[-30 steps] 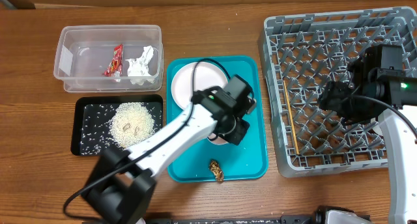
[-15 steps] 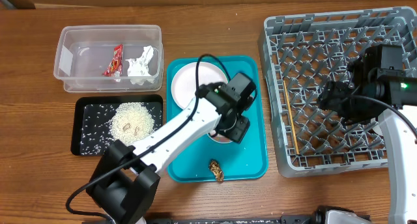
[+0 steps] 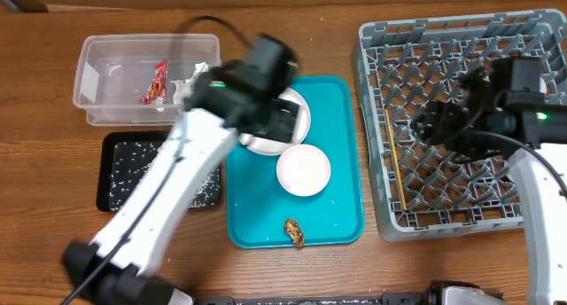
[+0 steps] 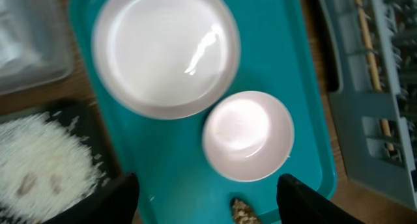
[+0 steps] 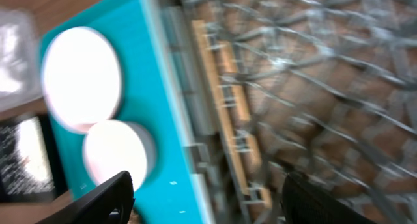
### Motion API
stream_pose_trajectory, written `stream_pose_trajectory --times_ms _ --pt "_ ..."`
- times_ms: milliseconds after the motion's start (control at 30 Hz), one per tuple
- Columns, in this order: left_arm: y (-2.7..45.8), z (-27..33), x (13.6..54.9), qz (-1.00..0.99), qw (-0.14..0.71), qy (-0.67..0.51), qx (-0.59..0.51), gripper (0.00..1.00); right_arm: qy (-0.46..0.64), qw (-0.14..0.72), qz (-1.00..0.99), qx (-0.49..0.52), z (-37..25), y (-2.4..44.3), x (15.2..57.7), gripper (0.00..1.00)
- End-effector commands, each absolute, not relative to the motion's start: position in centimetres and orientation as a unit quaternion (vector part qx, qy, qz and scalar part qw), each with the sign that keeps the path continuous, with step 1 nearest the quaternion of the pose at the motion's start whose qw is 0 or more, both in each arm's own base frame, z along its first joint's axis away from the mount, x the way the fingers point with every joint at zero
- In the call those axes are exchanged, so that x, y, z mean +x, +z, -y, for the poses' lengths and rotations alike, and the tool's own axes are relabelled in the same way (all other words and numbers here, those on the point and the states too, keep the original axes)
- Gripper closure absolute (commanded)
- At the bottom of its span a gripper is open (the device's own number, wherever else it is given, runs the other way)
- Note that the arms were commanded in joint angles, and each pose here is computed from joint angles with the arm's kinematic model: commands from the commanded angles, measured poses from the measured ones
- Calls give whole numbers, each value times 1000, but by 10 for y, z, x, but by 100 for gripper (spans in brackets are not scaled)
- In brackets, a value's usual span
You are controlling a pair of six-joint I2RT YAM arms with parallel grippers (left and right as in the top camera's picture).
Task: Sort waste into correct bins and load items into the dishwasher
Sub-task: 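Lower the right gripper onto the white bowl and grasp its rim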
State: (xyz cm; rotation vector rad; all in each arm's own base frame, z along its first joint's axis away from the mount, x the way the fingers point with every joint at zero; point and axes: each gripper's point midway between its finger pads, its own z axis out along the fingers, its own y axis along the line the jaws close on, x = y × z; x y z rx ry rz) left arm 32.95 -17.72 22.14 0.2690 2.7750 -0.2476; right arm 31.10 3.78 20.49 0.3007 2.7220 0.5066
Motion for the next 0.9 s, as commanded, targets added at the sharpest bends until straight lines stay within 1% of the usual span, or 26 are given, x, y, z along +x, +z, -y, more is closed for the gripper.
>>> stream_pose_trajectory --times_ms 0,100,200,233,333,533,567,633,700,867 --pt "241 132 334 -980 186 -70 21 29 227 180 -956 39 -84 214 310 25" --pt "236 99 331 -985 161 -54 -34 27 231 172 -958 -13 -117 210 307 25" --pt "232 72 330 -985 145 -45 -85 24 208 150 -965 -46 -140 194 304 25" --pt "232 64 330 -984 141 -45 -103 20 197 138 -969 -51 -147 185 302 25" --pt "232 53 331 -981 138 -53 -125 15 166 95 -980 -50 -164 156 298 25" --pt "232 51 332 -981 139 -52 -128 12 142 24 -989 -39 -183 111 291 28" --pt "232 51 332 -981 139 -52 -128 10 139 16 -989 -39 -185 105 291 30" --pt "232 51 332 -981 139 -52 -128 9 132 -5 -990 -41 -188 89 289 31" --pt "232 51 332 -981 139 -52 -128 8 124 -23 -991 -44 -191 76 287 35" --pt "232 51 332 -981 140 -52 -128 7 112 -49 -992 -45 -193 55 284 41"
